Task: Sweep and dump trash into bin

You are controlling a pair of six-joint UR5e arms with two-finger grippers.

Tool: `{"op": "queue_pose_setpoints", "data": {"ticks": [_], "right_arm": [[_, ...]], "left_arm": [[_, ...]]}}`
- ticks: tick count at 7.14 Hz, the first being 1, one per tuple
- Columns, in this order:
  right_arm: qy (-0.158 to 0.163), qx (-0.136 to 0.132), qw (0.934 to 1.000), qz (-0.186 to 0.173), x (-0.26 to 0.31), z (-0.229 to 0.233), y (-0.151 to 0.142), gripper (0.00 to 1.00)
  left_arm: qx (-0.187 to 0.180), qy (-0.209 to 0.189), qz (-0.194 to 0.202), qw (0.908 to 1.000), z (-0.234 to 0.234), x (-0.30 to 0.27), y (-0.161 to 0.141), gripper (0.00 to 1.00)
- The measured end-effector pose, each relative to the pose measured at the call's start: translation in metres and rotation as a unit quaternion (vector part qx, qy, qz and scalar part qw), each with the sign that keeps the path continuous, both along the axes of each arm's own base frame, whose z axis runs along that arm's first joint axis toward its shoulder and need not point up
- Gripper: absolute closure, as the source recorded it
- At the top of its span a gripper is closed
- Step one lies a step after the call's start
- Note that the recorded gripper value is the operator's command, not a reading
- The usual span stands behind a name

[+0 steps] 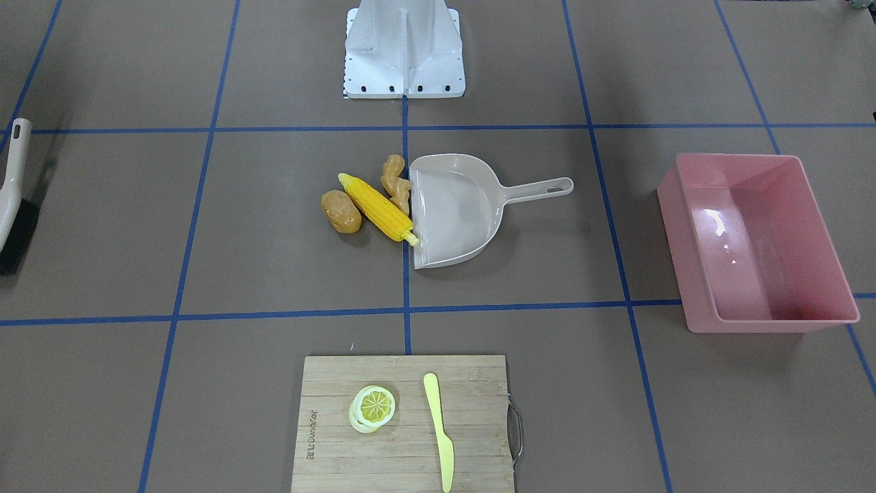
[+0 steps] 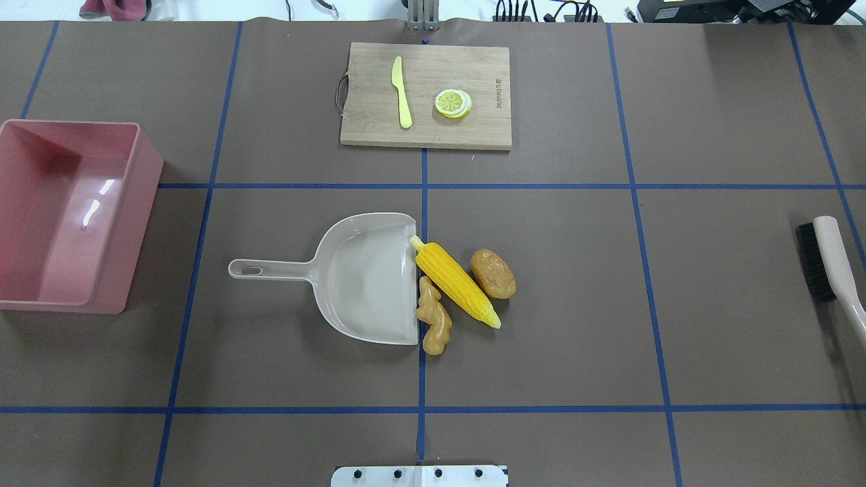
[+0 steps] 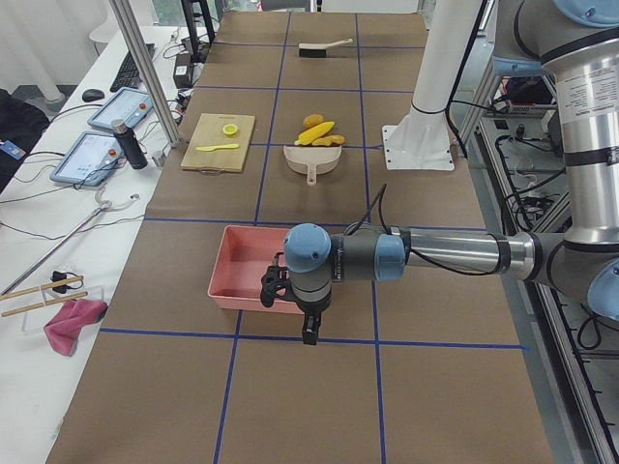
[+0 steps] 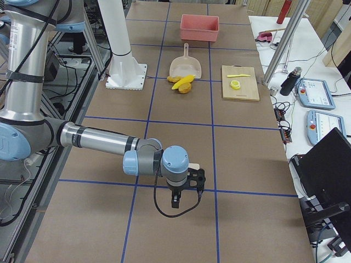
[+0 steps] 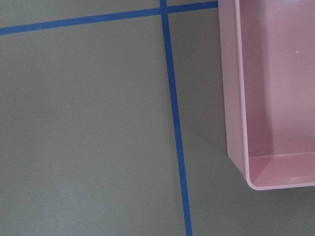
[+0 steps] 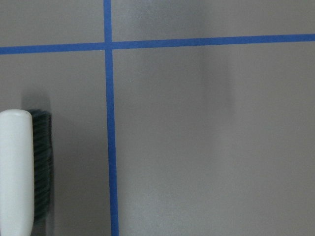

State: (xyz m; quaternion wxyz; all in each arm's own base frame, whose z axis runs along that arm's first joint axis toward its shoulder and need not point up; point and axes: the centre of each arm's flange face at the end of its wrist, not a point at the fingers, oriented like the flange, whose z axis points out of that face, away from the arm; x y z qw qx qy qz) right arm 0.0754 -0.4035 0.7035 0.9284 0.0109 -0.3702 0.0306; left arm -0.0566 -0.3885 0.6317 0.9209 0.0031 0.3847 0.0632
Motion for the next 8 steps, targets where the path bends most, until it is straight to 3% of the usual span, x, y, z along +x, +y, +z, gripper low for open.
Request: {"op": "queue_pose_setpoints", "data": {"ticks": [8], "right_arm": [[-0.009, 0.008, 0.9999, 0.002, 0.0003, -0.0105, 0.0026, 0.0]], "left_arm": [[-0.001, 0.001, 0.001, 1.0, 0.0012, 0.0006, 0.0001, 0.02]]}}
